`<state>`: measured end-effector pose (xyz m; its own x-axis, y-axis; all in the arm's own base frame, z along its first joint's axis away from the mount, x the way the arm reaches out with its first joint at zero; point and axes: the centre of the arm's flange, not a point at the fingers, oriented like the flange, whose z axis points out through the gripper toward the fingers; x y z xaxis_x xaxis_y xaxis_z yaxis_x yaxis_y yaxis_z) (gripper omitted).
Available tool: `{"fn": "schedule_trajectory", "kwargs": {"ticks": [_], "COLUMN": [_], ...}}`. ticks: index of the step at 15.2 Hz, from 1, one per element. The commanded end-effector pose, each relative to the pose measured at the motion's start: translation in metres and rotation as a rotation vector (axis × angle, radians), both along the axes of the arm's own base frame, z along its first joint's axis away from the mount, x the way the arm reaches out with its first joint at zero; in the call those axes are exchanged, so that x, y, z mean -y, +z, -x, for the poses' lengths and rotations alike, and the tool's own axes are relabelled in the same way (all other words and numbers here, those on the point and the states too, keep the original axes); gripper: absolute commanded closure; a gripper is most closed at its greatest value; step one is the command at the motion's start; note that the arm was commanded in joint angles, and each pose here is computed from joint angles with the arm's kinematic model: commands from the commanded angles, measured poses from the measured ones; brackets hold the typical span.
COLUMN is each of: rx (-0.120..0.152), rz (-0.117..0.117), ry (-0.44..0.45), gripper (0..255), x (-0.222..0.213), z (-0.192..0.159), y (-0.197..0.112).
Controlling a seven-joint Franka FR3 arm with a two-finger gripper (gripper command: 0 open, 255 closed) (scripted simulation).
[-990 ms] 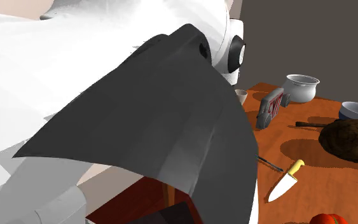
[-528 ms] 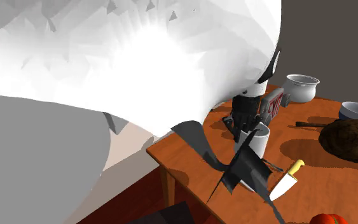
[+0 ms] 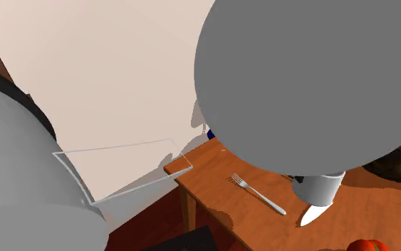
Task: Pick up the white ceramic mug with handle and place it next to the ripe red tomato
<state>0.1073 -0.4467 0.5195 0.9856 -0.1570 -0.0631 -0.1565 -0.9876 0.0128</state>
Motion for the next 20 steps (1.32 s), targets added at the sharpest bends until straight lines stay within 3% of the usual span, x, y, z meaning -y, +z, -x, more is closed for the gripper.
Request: {"fn": "schedule_trajectory", "kwargs": {"ticks": [1,6,20], "rx": [0.0,0.0,0.0], "rz": [0.0,0.0,0.0], "ry": [0.002,0.002,0.002], "gripper": [255,255,255], "x": [0.009,0.027,0.027], "z": [0.025,0.081,0.081], "y": [0.002,0.002,-0.072]}}
